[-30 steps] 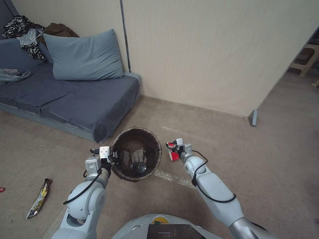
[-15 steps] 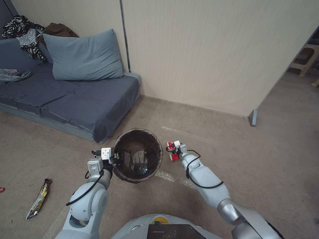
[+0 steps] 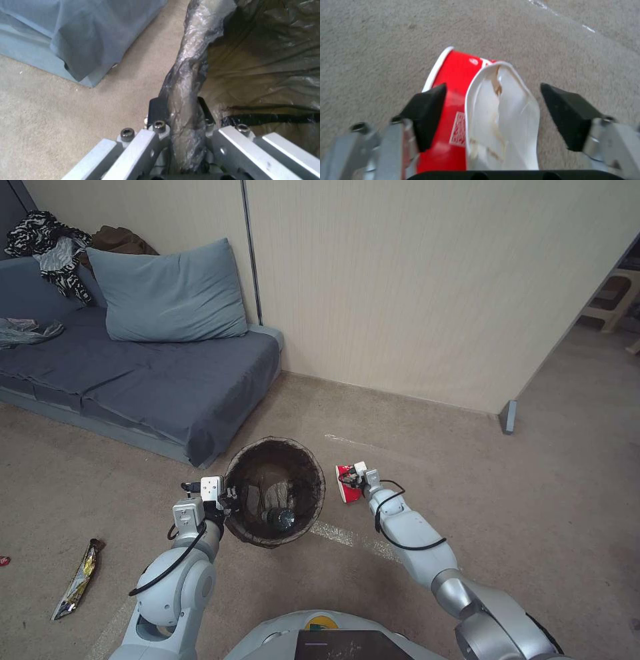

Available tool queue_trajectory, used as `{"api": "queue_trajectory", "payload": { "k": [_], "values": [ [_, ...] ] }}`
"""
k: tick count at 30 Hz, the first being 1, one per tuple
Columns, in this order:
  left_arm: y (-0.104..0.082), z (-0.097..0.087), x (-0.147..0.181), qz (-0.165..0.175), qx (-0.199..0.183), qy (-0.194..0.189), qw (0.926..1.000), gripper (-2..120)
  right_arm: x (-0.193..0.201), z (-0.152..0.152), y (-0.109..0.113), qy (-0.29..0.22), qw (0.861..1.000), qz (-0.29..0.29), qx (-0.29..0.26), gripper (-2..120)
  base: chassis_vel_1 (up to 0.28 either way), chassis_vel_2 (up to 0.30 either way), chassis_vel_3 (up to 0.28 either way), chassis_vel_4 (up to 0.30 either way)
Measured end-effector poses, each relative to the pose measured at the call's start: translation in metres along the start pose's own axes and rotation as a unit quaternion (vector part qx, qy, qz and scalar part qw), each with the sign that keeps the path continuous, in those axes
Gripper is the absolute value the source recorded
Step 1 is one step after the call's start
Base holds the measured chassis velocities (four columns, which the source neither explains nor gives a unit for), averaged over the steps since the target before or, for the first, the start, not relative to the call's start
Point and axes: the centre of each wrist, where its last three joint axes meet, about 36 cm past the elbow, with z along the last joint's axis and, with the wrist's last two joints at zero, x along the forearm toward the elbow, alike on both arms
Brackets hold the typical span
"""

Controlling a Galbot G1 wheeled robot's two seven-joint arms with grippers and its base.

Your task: Pick up the trash bin, then pick up the garbage from the floor and place it into the trash bin.

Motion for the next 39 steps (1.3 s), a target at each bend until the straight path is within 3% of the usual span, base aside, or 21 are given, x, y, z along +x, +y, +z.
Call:
{"api": "queue_trajectory", "payload": {
  "k": [7,9,15,31,36,37,38,39],
  "values": [
    [0.000,-0.001,0.000,0.000,0.000,-0.002,1.0000,0,0.004,0.010,0.003,0.003,1.000,0.000,-0.004,47,0.000,0.000,0.000,0.000],
    [0.000,-0.002,-0.001,0.001,0.000,-0.003,1.0000,0,0.008,0.014,0.006,0.002,1.000,-0.001,-0.007,32,0.000,0.000,0.000,0.000],
    [-0.002,-0.003,-0.002,0.004,0.000,-0.004,1.0000,0,0.016,0.028,0.010,0.007,1.000,0.001,-0.011,10,0.000,0.000,0.000,0.000],
    [-0.001,-0.003,-0.005,0.006,0.000,-0.002,1.0000,0,0.019,0.021,0.003,-0.023,1.000,0.013,-0.005,7,0.000,0.000,0.000,0.000],
    [0.000,0.001,-0.008,0.006,0.002,0.005,1.0000,0,0.050,-0.006,0.001,-0.103,0.994,0.025,-0.021,7,0.000,0.000,0.000,0.000],
    [0.000,0.001,-0.009,0.007,0.003,0.006,1.0000,0,0.069,-0.024,0.000,-0.148,0.988,0.026,-0.030,7,0.000,0.000,0.000,0.000],
    [0.000,0.001,-0.009,0.007,0.003,0.006,1.0000,0,0.069,-0.024,0.000,-0.148,0.988,0.026,-0.030,7,0.000,0.000,0.000,0.000],
    [0.000,0.002,-0.009,0.007,0.004,0.007,0.9999,0,0.084,-0.039,0.000,-0.182,0.982,0.024,-0.036,7,0.000,0.000,0.000,0.000]
  ]
}}
